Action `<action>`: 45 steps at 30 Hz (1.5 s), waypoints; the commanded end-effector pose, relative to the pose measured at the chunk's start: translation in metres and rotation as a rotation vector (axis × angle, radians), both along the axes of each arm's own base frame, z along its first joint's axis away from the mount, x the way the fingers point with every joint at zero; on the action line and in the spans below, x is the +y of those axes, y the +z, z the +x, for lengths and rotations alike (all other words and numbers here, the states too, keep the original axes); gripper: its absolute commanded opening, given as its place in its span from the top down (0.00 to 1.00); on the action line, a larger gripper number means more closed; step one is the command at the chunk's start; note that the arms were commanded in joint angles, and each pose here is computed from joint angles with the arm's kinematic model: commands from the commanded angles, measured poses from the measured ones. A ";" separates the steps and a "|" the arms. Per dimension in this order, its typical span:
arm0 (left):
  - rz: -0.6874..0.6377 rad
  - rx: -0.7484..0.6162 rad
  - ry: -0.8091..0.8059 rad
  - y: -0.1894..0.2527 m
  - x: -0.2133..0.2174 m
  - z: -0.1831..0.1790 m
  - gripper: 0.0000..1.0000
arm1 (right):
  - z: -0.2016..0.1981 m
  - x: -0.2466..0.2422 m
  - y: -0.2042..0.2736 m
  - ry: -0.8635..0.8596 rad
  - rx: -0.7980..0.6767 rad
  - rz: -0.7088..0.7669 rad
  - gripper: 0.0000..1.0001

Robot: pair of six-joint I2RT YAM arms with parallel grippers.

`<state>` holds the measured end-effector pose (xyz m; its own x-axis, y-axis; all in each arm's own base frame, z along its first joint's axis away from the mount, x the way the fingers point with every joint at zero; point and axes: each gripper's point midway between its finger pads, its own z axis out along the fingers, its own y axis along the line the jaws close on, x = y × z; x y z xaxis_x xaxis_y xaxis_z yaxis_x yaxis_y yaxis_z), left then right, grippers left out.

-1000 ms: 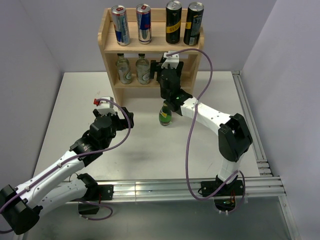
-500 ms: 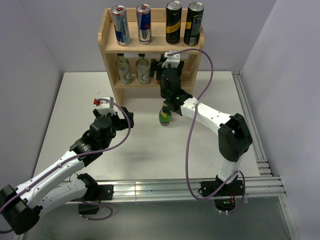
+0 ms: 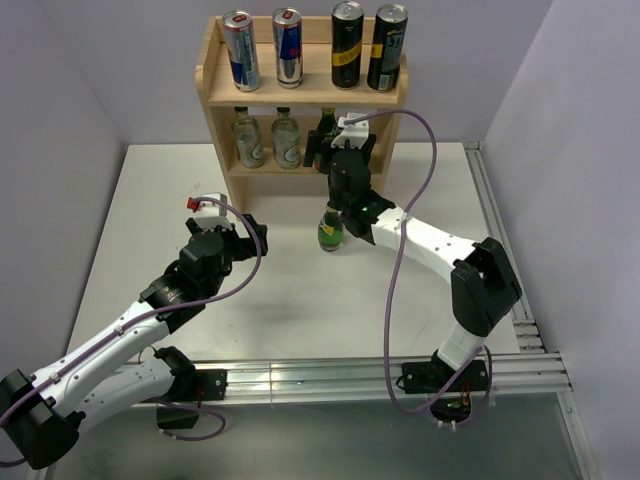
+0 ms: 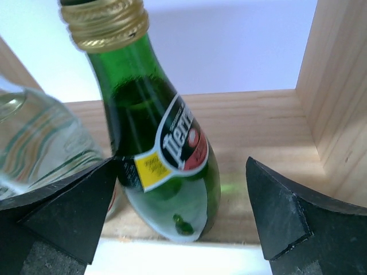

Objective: Place and organize the beverage onto the shelf

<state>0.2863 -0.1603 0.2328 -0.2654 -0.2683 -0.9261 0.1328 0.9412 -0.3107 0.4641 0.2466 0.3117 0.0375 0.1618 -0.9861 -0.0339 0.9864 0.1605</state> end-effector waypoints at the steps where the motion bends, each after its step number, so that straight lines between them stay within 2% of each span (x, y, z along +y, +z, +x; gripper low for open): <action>1: -0.042 -0.039 -0.012 0.015 -0.004 0.000 0.01 | -0.018 -0.008 0.038 -0.005 -0.080 0.091 0.00; 9: -0.047 -0.044 -0.012 0.018 -0.004 0.000 0.01 | -0.051 -0.008 0.037 0.022 -0.077 0.101 0.00; 15: -0.055 -0.047 -0.016 0.019 -0.004 -0.001 0.01 | -0.104 -0.008 0.025 0.068 -0.043 0.161 0.00; 22: -0.043 -0.040 -0.014 0.014 -0.005 0.001 0.01 | -0.156 0.009 -0.051 0.181 0.113 0.260 0.00; 25: -0.033 -0.036 -0.013 0.011 -0.005 0.002 0.01 | -0.169 0.012 -0.098 0.189 0.194 0.226 0.00; 33: -0.037 -0.048 -0.009 0.010 -0.007 0.005 0.01 | -0.164 0.021 -0.164 0.172 0.282 0.154 0.00; 45: -0.022 -0.044 -0.003 0.000 -0.006 0.007 0.01 | -0.118 0.024 -0.201 0.123 0.314 0.145 0.00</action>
